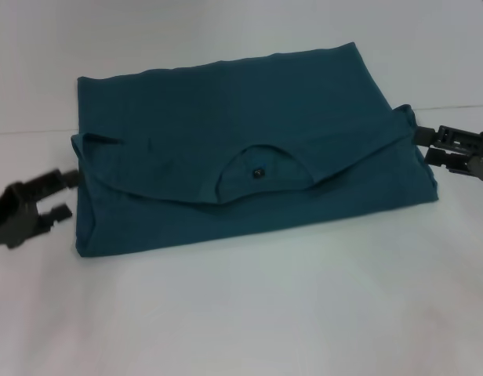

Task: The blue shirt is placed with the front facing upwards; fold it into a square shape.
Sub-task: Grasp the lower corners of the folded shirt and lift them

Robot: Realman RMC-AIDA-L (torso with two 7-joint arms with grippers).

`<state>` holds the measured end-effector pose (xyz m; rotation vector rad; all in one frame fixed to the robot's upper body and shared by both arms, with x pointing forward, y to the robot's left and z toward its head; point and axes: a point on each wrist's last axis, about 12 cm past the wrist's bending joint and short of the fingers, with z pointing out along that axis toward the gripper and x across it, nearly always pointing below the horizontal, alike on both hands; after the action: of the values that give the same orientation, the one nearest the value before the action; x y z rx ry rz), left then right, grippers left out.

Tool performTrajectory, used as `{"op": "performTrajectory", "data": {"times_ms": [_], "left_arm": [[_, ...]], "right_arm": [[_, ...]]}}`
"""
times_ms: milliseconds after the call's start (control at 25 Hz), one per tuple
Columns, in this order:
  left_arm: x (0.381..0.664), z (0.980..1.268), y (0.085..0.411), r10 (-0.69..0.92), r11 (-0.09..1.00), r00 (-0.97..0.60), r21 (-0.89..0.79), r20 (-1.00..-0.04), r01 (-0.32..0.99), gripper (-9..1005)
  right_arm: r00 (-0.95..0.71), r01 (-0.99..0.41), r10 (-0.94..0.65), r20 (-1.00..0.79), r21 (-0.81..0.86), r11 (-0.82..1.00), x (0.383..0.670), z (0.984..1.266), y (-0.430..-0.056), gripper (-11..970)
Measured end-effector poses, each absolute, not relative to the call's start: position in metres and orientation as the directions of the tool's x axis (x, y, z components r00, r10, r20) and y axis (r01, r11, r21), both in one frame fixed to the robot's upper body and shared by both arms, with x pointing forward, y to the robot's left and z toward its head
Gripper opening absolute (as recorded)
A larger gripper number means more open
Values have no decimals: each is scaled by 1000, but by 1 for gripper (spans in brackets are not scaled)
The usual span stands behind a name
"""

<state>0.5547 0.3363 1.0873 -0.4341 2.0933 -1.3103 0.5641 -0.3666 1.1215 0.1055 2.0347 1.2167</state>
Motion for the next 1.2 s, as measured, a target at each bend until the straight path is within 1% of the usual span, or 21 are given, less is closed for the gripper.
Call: {"op": "performTrajectory", "data": {"times_ms": [80, 160, 280, 400, 480, 720, 760, 800, 880, 920, 1200], "left_arm": [[552, 1080, 335, -581, 444, -762, -896, -285, -3, 825], [550, 1072, 330, -610, 408, -761, -910, -218, -67, 824], [550, 1068, 326, -651, 355, -745, -926, -146, -129, 824], [551, 1067, 327, -675, 330, -730, -928, -104, -173, 824], [553, 1067, 328, -676, 343, -728, -923, -112, -177, 824], [565, 1076, 339, -578, 524, -768, -847, -275, -91, 824], [567, 1076, 341, -567, 547, -774, -831, -280, -100, 824], [567, 1076, 341, -567, 547, -774, -831, -280, -100, 824], [570, 1074, 344, -576, 571, -773, -807, -265, -149, 824], [570, 1071, 345, -600, 566, -761, -804, -249, -183, 824], [570, 1064, 344, -630, 555, -741, -803, -234, -218, 825]], "right_arm": [[-711, -292, 421, -563, 782, 551, 564, 1121, -367, 855], [-708, -293, 421, -568, 777, 557, 565, 1121, -368, 855], [-701, -291, 421, -575, 770, 567, 567, 1122, -368, 855], [-695, -285, 424, -581, 764, 579, 569, 1121, -369, 854], [-692, -282, 425, -584, 760, 586, 569, 1120, -370, 854], [-687, -279, 423, -592, 751, 598, 568, 1118, -372, 854], [-687, -279, 422, -592, 751, 599, 568, 1118, -372, 854], [-687, -279, 421, -592, 751, 599, 568, 1118, -372, 854], [-688, -280, 421, -591, 751, 598, 568, 1118, -371, 855], [-688, -279, 421, -591, 751, 598, 568, 1117, -371, 855], [-690, -276, 421, -589, 752, 598, 566, 1116, -371, 855]]}}
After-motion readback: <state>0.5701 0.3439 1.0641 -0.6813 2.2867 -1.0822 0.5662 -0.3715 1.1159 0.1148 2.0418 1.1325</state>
